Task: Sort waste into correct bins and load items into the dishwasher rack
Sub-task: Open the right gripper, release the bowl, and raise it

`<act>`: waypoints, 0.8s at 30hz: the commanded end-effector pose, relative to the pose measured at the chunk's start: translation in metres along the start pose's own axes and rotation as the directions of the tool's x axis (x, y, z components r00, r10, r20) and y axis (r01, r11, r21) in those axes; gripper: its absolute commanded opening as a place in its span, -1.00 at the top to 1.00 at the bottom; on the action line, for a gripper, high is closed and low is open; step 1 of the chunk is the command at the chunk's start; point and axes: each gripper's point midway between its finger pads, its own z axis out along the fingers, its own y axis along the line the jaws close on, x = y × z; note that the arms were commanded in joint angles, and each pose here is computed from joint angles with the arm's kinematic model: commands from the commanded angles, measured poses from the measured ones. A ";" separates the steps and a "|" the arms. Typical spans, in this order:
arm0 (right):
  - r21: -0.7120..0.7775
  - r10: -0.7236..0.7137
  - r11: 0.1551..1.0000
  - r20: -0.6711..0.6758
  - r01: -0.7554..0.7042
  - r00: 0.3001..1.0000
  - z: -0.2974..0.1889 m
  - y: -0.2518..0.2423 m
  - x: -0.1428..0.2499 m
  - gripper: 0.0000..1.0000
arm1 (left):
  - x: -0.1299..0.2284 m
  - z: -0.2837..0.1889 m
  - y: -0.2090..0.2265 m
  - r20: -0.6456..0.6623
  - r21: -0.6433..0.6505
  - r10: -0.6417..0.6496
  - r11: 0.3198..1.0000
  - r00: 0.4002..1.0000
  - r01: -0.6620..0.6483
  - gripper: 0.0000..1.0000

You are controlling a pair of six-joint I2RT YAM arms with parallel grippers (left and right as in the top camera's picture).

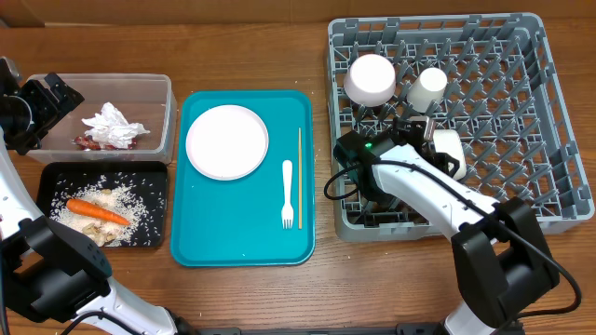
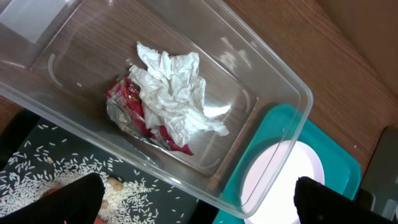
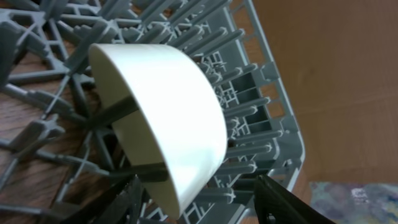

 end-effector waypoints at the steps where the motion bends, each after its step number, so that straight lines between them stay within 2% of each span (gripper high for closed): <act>1: -0.113 0.014 0.993 -0.052 -0.020 0.999 -0.013 0.012 -0.009 -0.35 | 0.002 0.004 -0.001 -0.011 -0.002 -0.006 1.000 1.000 0.006 -0.99; 4: -0.219 -0.020 0.976 -0.100 -0.002 0.995 -0.025 0.025 -0.013 -0.42 | 0.002 0.004 -0.001 -0.011 -0.002 -0.006 1.000 1.000 0.006 -0.99; 8: -0.319 0.012 0.946 -0.138 -0.056 0.990 -0.043 0.030 -0.026 -0.44 | 0.002 0.004 -0.001 -0.011 -0.002 -0.006 1.000 1.000 0.006 -1.00; 15: -0.529 0.060 0.838 -0.158 -0.136 0.986 -0.075 0.015 -0.059 -0.41 | 0.002 0.004 -0.001 -0.011 -0.002 -0.006 1.000 1.000 0.006 -1.00; 18: -0.631 0.085 0.753 -0.189 -0.187 0.978 -0.079 0.002 -0.069 -0.35 | 0.002 0.004 -0.001 -0.011 -0.002 -0.006 1.000 1.000 0.006 -1.00; 19: -0.675 0.099 0.701 -0.225 -0.228 0.969 -0.076 -0.007 -0.072 -0.22 | 0.002 0.004 -0.001 -0.011 -0.002 -0.006 1.000 1.000 0.006 -1.00; 20: -0.702 0.106 0.663 -0.253 -0.258 0.962 -0.075 -0.013 -0.073 -0.20 | 0.002 0.004 -0.001 -0.011 -0.002 -0.006 1.000 1.000 0.006 -0.99; 24: -0.818 0.044 0.503 -0.298 -0.279 0.954 -0.076 -0.018 -0.074 -0.12 | 0.002 0.004 -0.001 -0.011 -0.002 -0.006 1.000 1.000 0.006 -0.99</act>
